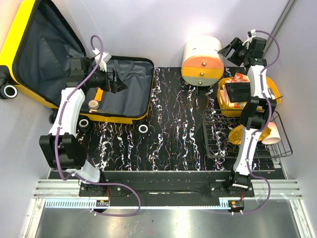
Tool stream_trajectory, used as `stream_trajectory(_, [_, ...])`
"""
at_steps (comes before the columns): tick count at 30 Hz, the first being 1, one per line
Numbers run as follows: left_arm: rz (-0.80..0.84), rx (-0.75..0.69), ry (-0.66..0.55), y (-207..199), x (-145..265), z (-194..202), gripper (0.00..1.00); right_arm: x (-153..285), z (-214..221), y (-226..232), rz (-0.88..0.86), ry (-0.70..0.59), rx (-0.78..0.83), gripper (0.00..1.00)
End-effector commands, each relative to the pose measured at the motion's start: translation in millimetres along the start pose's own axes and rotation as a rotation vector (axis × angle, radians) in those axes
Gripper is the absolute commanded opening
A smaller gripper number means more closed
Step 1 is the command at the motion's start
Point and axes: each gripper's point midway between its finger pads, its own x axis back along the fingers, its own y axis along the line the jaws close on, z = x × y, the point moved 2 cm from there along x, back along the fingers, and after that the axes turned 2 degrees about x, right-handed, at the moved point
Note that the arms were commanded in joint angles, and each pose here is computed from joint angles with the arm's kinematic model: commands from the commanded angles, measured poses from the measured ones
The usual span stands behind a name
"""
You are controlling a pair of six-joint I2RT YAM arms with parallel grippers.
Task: Open, take out, and arrange the luggage
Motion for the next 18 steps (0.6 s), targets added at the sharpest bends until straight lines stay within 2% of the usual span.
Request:
stream_trajectory(1, [-0.104,0.028,-0.028,24.8,17.7,-12.7,0.99,-27.8,52.2,27.9,-0.095,0.135,0.021,0.88])
stream_trajectory(10, [-0.345,0.068,-0.070,60.0,33.6,-13.5,0.99,-39.3,74.7,69.1,-0.179,0.168,0.025,0.88])
stream_trajectory(15, [-0.391,0.036,-0.164,67.5,44.1,-23.2,0.99,-50.1,76.3,82.5,-0.214,0.155,0.031,0.88])
stream_trajectory(16, [-0.406,0.076,-0.171,69.7,44.3,-19.3,0.99,-51.7,76.7,83.8,-0.218,0.154,0.036,0.88])
stream_trajectory(18, [-0.401,0.054,-0.178,69.2,49.3,-19.7,0.99,-55.0,70.5,87.3,-0.233,0.125,0.071,0.88])
